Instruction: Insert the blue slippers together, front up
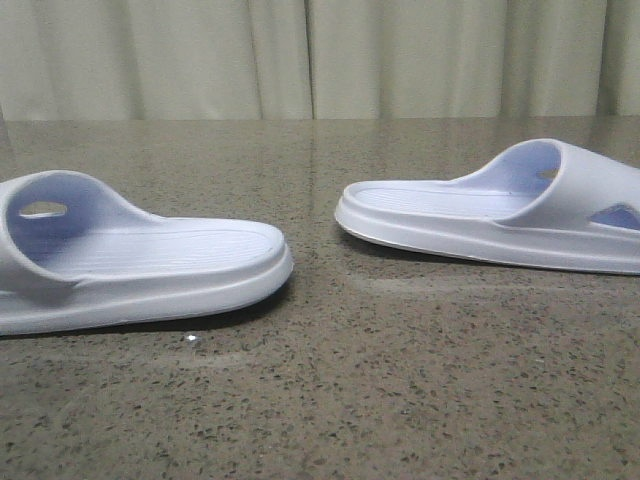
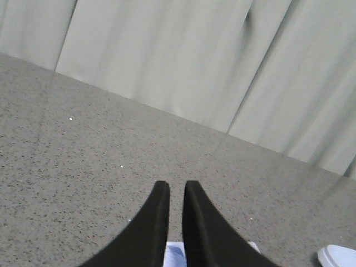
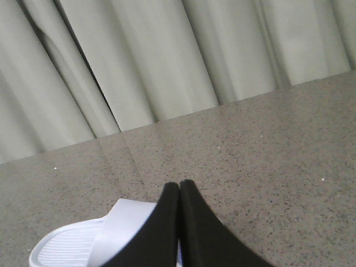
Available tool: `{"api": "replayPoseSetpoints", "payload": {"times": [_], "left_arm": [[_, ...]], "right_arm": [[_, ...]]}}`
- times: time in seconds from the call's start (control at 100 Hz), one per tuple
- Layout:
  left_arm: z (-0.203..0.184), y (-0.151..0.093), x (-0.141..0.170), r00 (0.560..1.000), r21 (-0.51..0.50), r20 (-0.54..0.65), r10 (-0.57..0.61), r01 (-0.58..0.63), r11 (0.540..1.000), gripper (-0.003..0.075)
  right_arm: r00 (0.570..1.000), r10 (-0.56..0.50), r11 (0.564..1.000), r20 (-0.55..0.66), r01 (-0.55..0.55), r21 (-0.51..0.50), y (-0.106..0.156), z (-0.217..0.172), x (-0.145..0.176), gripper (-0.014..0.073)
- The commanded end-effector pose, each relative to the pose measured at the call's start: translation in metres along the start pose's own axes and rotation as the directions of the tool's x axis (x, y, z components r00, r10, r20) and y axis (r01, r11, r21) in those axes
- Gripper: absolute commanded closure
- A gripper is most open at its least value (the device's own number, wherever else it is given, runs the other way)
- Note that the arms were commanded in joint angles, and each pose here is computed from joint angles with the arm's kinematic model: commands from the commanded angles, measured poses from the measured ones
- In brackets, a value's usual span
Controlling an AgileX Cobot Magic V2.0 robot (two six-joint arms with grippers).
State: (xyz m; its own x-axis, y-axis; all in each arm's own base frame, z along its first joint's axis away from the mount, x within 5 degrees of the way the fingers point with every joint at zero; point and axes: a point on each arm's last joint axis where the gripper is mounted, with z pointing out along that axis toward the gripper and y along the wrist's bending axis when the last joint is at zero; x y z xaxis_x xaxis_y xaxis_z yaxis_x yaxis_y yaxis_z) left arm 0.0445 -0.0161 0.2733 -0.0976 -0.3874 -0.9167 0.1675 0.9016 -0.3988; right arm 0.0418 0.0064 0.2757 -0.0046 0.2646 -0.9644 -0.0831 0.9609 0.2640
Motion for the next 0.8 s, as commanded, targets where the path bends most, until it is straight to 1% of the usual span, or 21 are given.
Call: {"api": "replayPoseSetpoints", "payload": {"times": [0.0, 0.12, 0.21, 0.3, 0.35, 0.38, 0.4, 0.47, 0.52, 0.57, 0.59, 0.64, 0.71, 0.74, 0.79], "left_arm": [[0.004, -0.010, -0.023, 0.999, 0.018, 0.014, -0.047, 0.047, 0.999, 0.0705], [0.011, -0.017, -0.034, 0.993, 0.036, -0.028, -0.119, 0.120, 0.992, 0.0705], [0.016, -0.018, -0.036, 0.984, 0.042, -0.041, -0.172, 0.174, 0.984, 0.0704], [0.018, -0.018, -0.036, 0.980, 0.044, -0.044, -0.196, 0.198, 0.979, 0.0703], [0.018, -0.018, -0.036, 0.980, 0.044, -0.044, -0.196, 0.198, 0.979, 0.0694], [0.018, -0.019, -0.036, 0.979, 0.044, -0.048, -0.196, 0.198, 0.979, 0.0678], [0.018, -0.019, -0.036, 0.979, 0.044, -0.048, -0.196, 0.198, 0.979, 0.0661], [0.018, -0.019, -0.036, 0.978, 0.046, -0.051, -0.202, 0.204, 0.978, 0.0580], [0.018, -0.019, -0.036, 0.978, 0.047, -0.053, -0.203, 0.205, 0.978, 0.0505], [0.018, -0.019, -0.036, 0.978, 0.047, -0.052, -0.203, 0.205, 0.978, 0.0409], [0.018, -0.019, -0.036, 0.978, 0.047, -0.052, -0.204, 0.207, 0.977, 0.0386], [0.018, -0.019, -0.036, 0.977, 0.049, -0.052, -0.208, 0.211, 0.976, 0.0295], [0.018, -0.019, -0.035, 0.975, 0.050, -0.055, -0.213, 0.216, 0.975, 0.0215], [0.018, -0.019, -0.035, 0.975, 0.050, -0.055, -0.213, 0.216, 0.975, 0.0197], [0.018, -0.019, -0.035, 0.975, 0.050, -0.055, -0.213, 0.216, 0.975, 0.0197]], "right_arm": [[0.999, -0.002, 1.000, 0.039, 0.002, -0.005, 0.007, 0.001, -0.027, 0.0699], [1.000, 0.000, 1.000, -0.026, 0.000, -0.001, 0.011, 0.007, -0.039, 0.0690], [0.998, 0.011, 1.000, -0.068, -0.010, 0.002, 0.012, 0.012, -0.041, 0.0690], [0.997, 0.033, 0.999, -0.076, -0.033, -0.003, 0.013, 0.013, -0.041, 0.0686], [0.996, 0.045, 0.999, -0.078, -0.045, -0.007, 0.014, 0.013, -0.041, 0.0660], [0.996, 0.047, 0.999, -0.078, -0.048, -0.008, 0.014, 0.013, -0.041, 0.0628], [0.996, 0.048, 0.999, -0.078, -0.048, -0.008, 0.014, 0.013, -0.041, 0.0612], [0.996, 0.049, 0.999, -0.078, -0.050, -0.008, 0.014, 0.013, -0.041, 0.0510], [0.996, 0.051, 0.999, -0.076, -0.052, -0.009, 0.014, 0.013, -0.041, 0.0412], [0.996, 0.054, 0.998, -0.074, -0.054, -0.010, 0.014, 0.013, -0.041, 0.0330], [0.996, 0.054, 0.998, -0.070, -0.054, -0.010, 0.014, 0.013, -0.042, 0.0300], [0.997, 0.054, 0.998, -0.055, -0.054, -0.011, 0.014, 0.013, -0.043, 0.0244], [0.998, 0.054, 0.998, -0.030, -0.055, -0.013, 0.014, 0.014, -0.046, 0.0207], [0.998, 0.054, 0.998, -0.019, -0.055, -0.014, 0.014, 0.014, -0.046, 0.0207], [0.998, 0.056, 0.998, -0.008, -0.056, -0.015, 0.014, 0.014, -0.048, 0.0207]]}}
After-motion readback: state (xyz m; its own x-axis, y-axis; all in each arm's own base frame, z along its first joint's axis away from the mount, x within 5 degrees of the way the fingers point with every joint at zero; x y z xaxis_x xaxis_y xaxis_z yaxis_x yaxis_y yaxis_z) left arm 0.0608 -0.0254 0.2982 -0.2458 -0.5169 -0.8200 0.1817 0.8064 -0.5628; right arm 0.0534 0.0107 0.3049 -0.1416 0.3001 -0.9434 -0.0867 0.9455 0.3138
